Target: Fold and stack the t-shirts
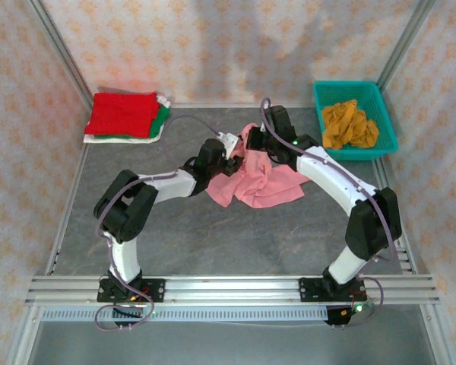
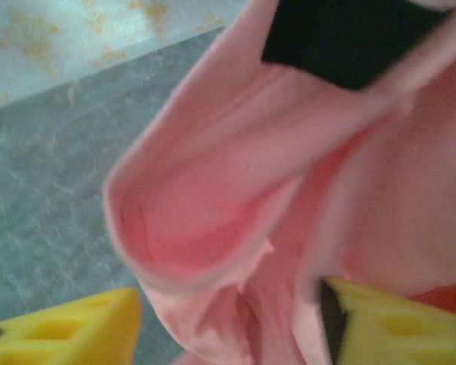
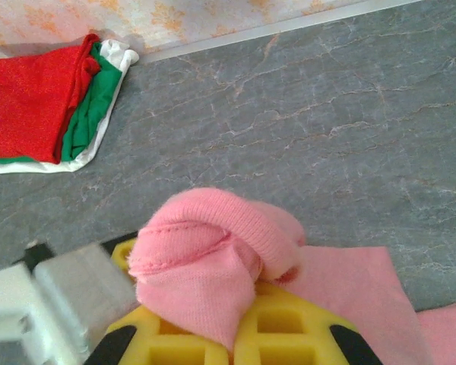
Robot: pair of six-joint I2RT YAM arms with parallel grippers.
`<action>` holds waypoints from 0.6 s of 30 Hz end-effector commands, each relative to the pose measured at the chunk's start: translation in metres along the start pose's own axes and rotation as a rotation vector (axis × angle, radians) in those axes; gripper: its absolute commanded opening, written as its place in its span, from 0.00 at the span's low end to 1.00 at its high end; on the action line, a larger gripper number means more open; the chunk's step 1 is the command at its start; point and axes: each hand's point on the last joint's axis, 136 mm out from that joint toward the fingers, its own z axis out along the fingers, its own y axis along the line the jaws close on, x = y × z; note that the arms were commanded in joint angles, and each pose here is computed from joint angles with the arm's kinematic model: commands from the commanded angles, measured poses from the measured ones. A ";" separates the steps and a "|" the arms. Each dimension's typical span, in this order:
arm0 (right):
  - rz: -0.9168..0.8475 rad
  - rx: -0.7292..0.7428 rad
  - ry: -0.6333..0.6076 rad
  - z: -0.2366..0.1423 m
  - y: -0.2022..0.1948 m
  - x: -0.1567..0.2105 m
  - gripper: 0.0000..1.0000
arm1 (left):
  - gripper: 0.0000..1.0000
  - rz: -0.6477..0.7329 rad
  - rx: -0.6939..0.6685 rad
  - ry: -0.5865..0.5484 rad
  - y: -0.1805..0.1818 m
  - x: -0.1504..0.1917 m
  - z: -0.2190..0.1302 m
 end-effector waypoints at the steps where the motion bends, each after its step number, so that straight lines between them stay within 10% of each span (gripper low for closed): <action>1: -0.021 -0.007 -0.048 -0.023 0.004 -0.012 0.00 | 0.25 0.036 -0.041 -0.056 0.011 -0.026 0.002; 4: -0.026 0.030 -0.070 -0.031 -0.001 -0.018 0.00 | 0.00 0.035 -0.070 -0.046 0.017 -0.023 -0.003; 18: -0.300 -0.078 -0.163 -0.093 0.048 -0.045 0.00 | 0.00 -0.193 -0.044 -0.146 0.012 -0.044 -0.171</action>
